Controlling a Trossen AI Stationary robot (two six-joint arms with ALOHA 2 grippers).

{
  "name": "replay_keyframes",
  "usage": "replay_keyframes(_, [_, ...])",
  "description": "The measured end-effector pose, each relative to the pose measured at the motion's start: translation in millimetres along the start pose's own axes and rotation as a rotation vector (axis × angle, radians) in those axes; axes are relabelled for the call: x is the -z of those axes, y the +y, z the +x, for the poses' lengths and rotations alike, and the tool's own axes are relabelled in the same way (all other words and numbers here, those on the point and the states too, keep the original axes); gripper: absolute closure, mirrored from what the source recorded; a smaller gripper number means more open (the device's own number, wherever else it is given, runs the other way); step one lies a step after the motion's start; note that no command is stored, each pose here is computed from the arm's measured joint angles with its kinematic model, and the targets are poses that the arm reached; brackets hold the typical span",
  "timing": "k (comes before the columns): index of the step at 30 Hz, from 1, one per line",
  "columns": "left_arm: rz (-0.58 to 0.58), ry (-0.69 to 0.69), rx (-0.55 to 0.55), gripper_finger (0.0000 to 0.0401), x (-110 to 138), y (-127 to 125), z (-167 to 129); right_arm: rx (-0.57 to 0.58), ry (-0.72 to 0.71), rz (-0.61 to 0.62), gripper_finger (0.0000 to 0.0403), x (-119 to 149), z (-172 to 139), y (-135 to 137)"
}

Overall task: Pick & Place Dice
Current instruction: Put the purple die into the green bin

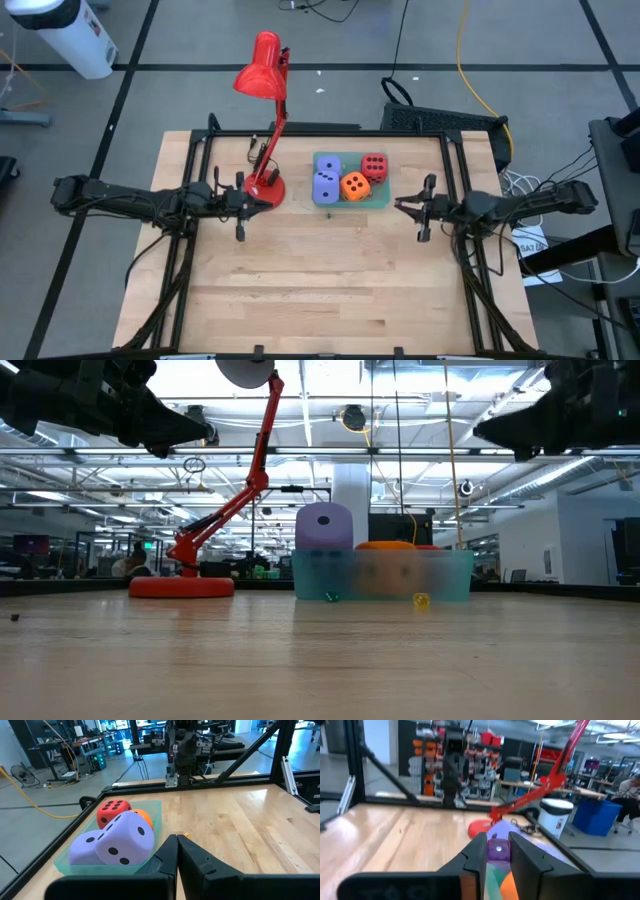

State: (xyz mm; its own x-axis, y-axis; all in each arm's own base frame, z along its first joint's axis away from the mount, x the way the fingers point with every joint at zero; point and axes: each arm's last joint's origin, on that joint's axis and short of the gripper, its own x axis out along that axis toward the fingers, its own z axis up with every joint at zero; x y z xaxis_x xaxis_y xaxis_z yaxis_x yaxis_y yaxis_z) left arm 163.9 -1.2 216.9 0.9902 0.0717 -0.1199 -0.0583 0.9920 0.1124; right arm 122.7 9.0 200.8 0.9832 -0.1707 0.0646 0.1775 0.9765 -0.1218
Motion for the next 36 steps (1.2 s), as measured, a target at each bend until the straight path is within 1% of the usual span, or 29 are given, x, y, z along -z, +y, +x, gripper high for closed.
replay_keyframes(4, [-0.004,0.0,0.0,0.0384,0.0,0.0,0.0,-0.005,0.023,-0.008,0.035,6.6,-0.4,0.9])
replay_keyframes(8, [-0.003,0.0,0.0,0.0384,0.0,0.0,0.0,0.023,0.02,-0.029,0.0347,6.7,-0.5,0.1])
replay_keyframes(14, [0.011,-0.001,-0.007,0.0384,-0.2,0.2,0.0,0.026,-0.034,-0.021,0.0343,1.5,6.6,1.9])
replay_keyframes(16, [0.011,-0.004,-0.01,0.0384,-0.5,0.3,0.0,0.026,0.005,-0.046,0.0345,1.2,13.9,4.1])
replay_keyframes(18, [0.007,-0.012,-0.011,0.0384,-1.2,0.4,0.0,0.059,0.062,-0.063,0.0347,0.8,23.8,5.4])
replay_keyframes(22, [0.001,-0.018,-0.012,0.0384,-1.8,0.5,0.0,0.214,0.174,-0.093,0.0346,0.8,46.2,4.6])
replay_keyframes(24, [-0.004,-0.014,-0.011,0.0384,-1.4,0.4,0.0,0.3,0.242,-0.118,0.0346,7.6,55.1,1.8])
replay_keyframes(25, [-0.007,-0.012,-0.01,0.0384,-1.2,0.4,0.0,0.316,0.283,-0.136,0.0346,13.1,58.7,0.2])
replay_keyframes(27, [-0.008,-0.009,-0.01,0.0384,-0.9,0.4,0.0,0.325,0.368,-0.157,0.0346,25.5,65.5,-4.6])
replay_keyframes(31, [-0.007,-0.007,-0.01,0.0384,-0.8,0.3,0.0,0.343,0.505,-0.076,0.0346,52.4,73.3,-13.2])
replay_keyframes(32, [-0.007,-0.007,-0.009,0.0384,-0.8,0.3,0.0,0.351,0.531,-0.073,0.0346,57.8,74.6,-14.2])
replay_keyframes(36, [-0.006,-0.008,-0.01,0.0384,-0.9,0.3,0.0,0.35,0.55,-0.095,0.0341,67.8,80.8,-15.7])
